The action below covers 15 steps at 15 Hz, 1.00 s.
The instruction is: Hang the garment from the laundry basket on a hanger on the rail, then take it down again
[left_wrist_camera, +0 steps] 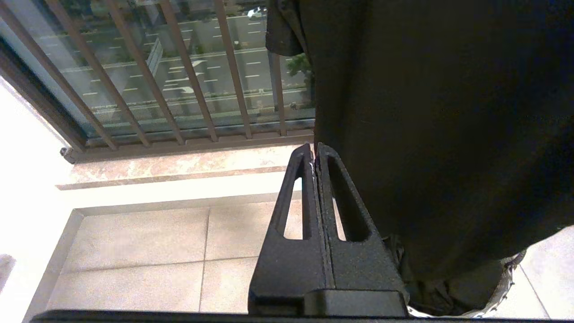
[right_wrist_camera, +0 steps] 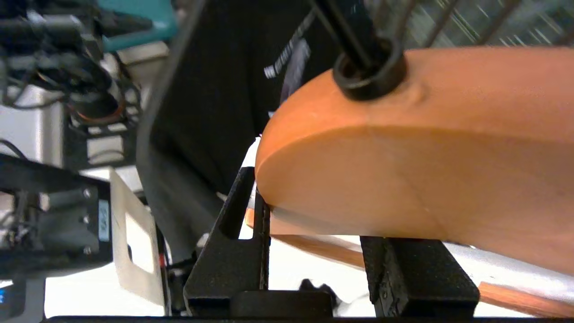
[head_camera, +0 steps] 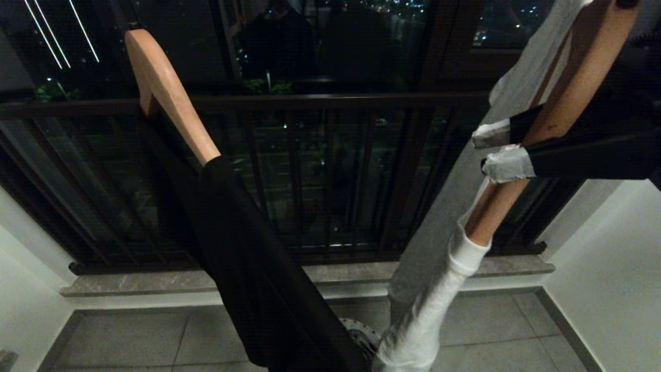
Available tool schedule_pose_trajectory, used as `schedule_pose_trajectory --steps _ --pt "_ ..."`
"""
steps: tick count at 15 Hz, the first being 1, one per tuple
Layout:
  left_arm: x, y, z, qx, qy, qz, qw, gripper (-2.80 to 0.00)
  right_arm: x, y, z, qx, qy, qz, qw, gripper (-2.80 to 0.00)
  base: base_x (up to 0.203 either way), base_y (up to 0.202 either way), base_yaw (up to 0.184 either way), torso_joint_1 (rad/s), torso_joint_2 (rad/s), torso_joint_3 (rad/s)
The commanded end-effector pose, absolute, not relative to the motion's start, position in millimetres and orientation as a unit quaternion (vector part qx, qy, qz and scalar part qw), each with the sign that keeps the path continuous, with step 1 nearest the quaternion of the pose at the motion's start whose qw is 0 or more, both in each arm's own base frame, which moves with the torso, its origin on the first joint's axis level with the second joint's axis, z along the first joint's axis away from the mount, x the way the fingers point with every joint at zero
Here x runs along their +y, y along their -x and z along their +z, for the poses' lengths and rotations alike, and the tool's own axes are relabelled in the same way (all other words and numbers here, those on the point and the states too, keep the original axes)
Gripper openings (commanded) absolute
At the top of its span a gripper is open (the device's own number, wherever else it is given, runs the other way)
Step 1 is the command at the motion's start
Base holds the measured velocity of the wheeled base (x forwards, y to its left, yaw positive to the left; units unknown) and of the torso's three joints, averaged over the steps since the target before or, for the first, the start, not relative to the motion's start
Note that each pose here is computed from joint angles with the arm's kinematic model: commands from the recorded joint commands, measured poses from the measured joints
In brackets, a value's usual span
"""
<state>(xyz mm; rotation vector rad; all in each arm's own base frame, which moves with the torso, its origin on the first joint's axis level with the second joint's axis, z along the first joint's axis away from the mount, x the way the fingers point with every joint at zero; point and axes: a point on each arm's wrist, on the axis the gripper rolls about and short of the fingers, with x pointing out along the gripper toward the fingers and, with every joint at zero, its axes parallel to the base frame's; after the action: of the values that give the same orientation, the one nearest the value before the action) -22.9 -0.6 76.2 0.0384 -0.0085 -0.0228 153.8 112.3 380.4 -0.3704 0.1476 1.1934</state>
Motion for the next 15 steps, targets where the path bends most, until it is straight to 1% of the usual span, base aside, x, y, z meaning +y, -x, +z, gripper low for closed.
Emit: schedule_pose_trajectory --steps 1,5,9,13,15 --pt "-1 23 76 -0.004 -0.019 -0.011 1.000 -2.80 123 -168 381 0.068 0.163 0.586 0.791 -2.80 0.000 0.000 0.000 0.000 0.00 0.000" --pt "-1 23 75 -0.003 -0.019 -0.011 1.000 -2.80 132 -173 383 0.071 0.150 0.600 0.783 -2.80 0.000 0.000 0.000 0.000 0.00 0.000" --pt "-1 23 75 -0.003 -0.019 -0.011 1.000 -2.80 149 -165 384 0.089 0.111 0.640 0.755 -2.80 0.000 0.000 0.000 0.000 0.00 0.000" --pt "-1 23 75 -0.003 -0.019 -0.011 1.000 -2.80 155 -159 377 0.113 0.097 0.659 0.737 -2.80 0.000 0.000 0.000 0.000 0.00 0.000" --pt "-1 23 75 -0.003 -0.019 -0.011 1.000 -2.80 157 -160 372 0.124 0.085 0.679 0.719 -2.80 0.000 0.000 0.000 0.000 0.00 0.000"
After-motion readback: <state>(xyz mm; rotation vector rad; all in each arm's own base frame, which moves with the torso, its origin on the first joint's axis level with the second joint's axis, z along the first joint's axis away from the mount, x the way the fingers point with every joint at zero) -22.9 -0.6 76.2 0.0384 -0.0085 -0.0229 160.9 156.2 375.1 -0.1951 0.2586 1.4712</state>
